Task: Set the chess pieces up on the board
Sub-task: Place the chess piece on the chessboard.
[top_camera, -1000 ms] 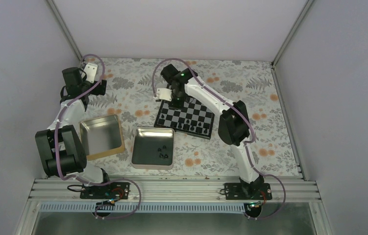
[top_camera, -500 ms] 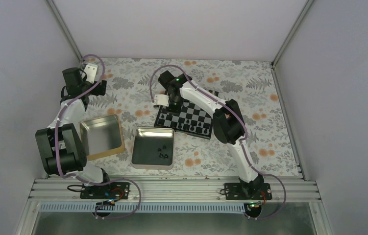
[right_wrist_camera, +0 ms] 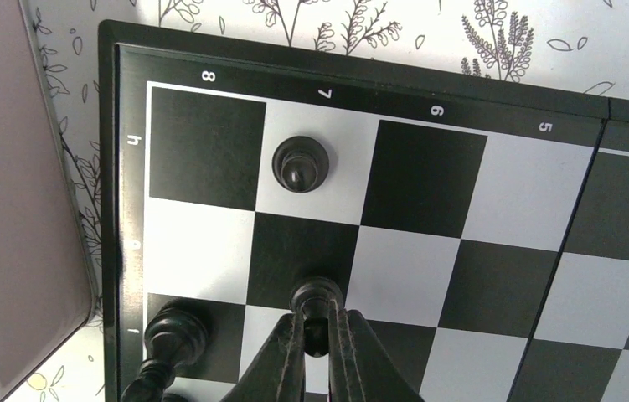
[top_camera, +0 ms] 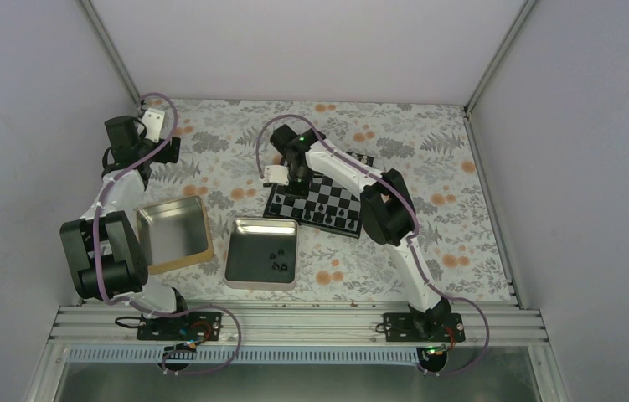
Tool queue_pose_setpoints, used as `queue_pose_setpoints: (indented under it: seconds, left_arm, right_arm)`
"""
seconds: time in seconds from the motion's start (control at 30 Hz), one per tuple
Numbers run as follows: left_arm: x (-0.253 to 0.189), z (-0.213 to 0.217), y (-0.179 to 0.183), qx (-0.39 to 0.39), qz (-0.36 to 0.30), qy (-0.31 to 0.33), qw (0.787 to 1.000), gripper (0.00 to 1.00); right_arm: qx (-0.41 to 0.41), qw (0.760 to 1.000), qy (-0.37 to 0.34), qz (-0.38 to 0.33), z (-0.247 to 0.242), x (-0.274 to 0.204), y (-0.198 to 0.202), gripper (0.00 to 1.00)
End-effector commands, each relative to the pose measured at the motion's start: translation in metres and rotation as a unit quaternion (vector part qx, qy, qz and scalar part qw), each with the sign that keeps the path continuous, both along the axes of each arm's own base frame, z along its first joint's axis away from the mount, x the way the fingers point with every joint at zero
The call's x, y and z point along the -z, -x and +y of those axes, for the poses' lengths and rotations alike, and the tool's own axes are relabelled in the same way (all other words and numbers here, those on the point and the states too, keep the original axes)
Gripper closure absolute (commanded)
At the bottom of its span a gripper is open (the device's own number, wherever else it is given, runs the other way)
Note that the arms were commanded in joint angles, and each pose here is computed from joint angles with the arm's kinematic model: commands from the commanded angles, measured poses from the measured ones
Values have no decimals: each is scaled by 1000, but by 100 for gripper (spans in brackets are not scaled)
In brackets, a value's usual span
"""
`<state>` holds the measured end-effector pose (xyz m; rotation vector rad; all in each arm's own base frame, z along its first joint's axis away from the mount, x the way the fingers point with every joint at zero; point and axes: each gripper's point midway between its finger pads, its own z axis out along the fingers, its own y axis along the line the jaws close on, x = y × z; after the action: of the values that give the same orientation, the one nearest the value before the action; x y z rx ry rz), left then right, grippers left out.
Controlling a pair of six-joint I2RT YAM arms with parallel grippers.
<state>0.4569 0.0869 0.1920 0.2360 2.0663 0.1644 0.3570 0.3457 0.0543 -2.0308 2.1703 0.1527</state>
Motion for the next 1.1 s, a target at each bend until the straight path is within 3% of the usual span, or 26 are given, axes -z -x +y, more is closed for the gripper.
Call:
queue_pose_setpoints:
  seconds: [0.0,0.47,0.67,0.83,1.07]
  left_arm:
    - [0,2,-3,2,-11,6,1000,0]
    - [2,3,-3,3,-10,8,1000,0]
    - [2,4,-2,2,-10,9,1000,0]
    - [-1,5,-1,2,-13,9,1000,0]
    - [-9,5,0,0,-18,10,1000,0]
  right_arm:
    - [-17,1000,-10,12,10,5,8,93]
    - [-21,1000,2,16,11,15,11,92]
    - [-19,1000,0,5,11,10,7,83]
    - [-12,999,-19,-31,15,-20,-2,70]
    - [-18,997,-38,-65,22,-74,13,68]
